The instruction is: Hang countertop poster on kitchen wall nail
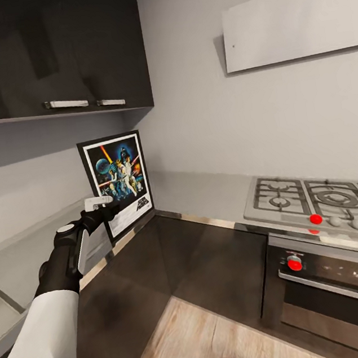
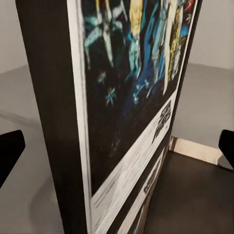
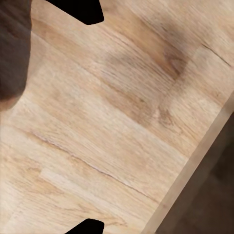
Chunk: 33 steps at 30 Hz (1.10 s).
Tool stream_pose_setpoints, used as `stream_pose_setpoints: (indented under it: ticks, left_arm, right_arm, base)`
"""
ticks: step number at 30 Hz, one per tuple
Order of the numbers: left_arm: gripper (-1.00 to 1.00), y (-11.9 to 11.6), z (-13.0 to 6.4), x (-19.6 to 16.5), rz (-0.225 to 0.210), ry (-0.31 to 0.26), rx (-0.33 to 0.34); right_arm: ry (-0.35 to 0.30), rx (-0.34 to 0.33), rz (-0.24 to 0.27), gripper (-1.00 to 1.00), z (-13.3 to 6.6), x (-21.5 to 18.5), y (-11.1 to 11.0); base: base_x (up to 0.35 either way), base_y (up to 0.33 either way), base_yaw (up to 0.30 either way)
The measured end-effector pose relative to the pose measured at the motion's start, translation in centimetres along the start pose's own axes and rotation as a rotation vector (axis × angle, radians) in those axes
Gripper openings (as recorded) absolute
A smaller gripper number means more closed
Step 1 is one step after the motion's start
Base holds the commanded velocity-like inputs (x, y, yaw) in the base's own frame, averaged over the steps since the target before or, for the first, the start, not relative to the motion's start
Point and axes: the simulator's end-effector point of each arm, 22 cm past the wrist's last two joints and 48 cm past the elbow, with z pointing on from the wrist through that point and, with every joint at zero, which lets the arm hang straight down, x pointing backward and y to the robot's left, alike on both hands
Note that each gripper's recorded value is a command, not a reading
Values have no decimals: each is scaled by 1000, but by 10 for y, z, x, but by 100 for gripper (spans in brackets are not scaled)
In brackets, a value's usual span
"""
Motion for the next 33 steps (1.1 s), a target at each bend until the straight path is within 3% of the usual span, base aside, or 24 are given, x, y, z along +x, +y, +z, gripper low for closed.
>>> stream_pose_setpoints:
  ticks: [10, 28, 29, 33]
  left_arm:
    - [100, 4, -1, 0, 2, 0, -5]
    - [100, 3, 0, 0, 3, 4, 1]
    - [-100, 2, 0, 1, 3, 5, 2]
    - [-100, 0, 0, 1, 3, 9, 7]
  right_arm:
    - [1, 0, 0, 100, 0, 1, 0]
    - [2, 0, 0, 100, 0, 1, 0]
    - [2, 0, 0, 100, 0, 1, 0]
    - [2, 0, 0, 100, 0, 1, 0]
  base:
    - [102, 114, 0]
    - [3, 4, 0]
    - [0, 0, 0]
    - [0, 0, 0]
